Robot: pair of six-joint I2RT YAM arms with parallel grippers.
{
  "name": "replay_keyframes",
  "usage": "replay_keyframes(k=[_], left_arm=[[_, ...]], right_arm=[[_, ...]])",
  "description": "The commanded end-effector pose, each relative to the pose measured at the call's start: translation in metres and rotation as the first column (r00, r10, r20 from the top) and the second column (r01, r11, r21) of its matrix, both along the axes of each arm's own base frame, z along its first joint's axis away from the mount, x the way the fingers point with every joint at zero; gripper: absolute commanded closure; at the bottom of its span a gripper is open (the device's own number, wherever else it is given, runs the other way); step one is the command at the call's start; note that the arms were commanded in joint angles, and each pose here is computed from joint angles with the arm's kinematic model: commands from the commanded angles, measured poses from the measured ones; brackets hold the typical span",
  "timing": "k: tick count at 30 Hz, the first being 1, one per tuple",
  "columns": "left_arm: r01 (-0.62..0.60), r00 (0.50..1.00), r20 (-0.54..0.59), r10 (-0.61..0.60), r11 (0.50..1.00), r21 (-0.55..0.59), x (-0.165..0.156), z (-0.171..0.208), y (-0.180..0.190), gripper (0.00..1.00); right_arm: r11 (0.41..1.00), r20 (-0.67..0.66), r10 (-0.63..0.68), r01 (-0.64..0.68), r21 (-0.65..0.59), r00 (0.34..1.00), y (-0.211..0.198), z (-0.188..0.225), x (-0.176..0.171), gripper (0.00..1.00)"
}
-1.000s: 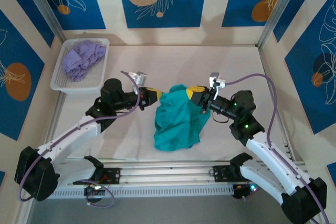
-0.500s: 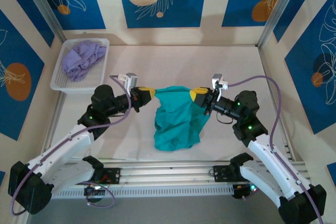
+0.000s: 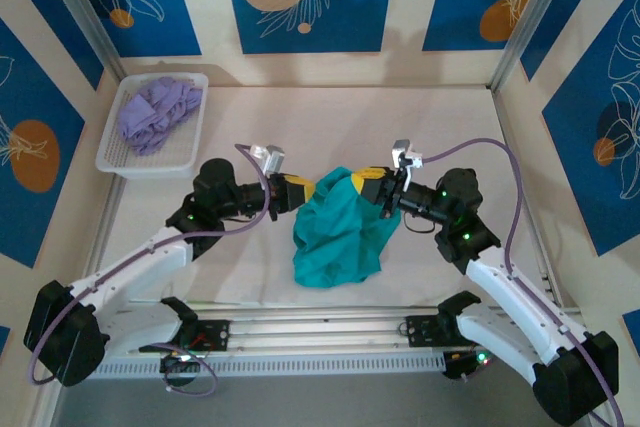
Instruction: Fold the inside-out t-shirt
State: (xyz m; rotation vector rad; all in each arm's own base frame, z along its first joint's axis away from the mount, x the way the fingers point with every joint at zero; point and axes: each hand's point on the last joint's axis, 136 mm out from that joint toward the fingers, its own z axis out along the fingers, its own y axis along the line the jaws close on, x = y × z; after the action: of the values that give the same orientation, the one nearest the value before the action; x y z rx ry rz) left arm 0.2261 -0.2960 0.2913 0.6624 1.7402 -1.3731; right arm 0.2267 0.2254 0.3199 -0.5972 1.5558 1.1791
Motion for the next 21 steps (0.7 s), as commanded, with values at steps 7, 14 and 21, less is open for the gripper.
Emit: replay_keyframes(k=[7, 14, 21], left_arm=[[0.076, 0.996, 0.051, -0.074, 0.997, -0.019, -0.012, 0.018, -0.004, 0.74], [-0.18, 0.984, 0.055, 0.172, 0.966, 0.186, 0.027, -0.005, 0.017, 0.46], [-0.156, 0.986, 0.091, 0.141, 0.969, 0.194, 0.027, 0.009, 0.012, 0.27]], right_arm=[[1.0, 0.043, 0.009, -0.009, 0.005, 0.999, 0.0, 0.008, -0.005, 1.0], [0.999, 0.054, 0.043, -0.042, -0.009, 0.998, 0.0, 0.003, -0.015, 1.0], [0.997, 0.06, 0.074, -0.072, -0.041, 0.995, 0.004, -0.004, -0.017, 1.0]])
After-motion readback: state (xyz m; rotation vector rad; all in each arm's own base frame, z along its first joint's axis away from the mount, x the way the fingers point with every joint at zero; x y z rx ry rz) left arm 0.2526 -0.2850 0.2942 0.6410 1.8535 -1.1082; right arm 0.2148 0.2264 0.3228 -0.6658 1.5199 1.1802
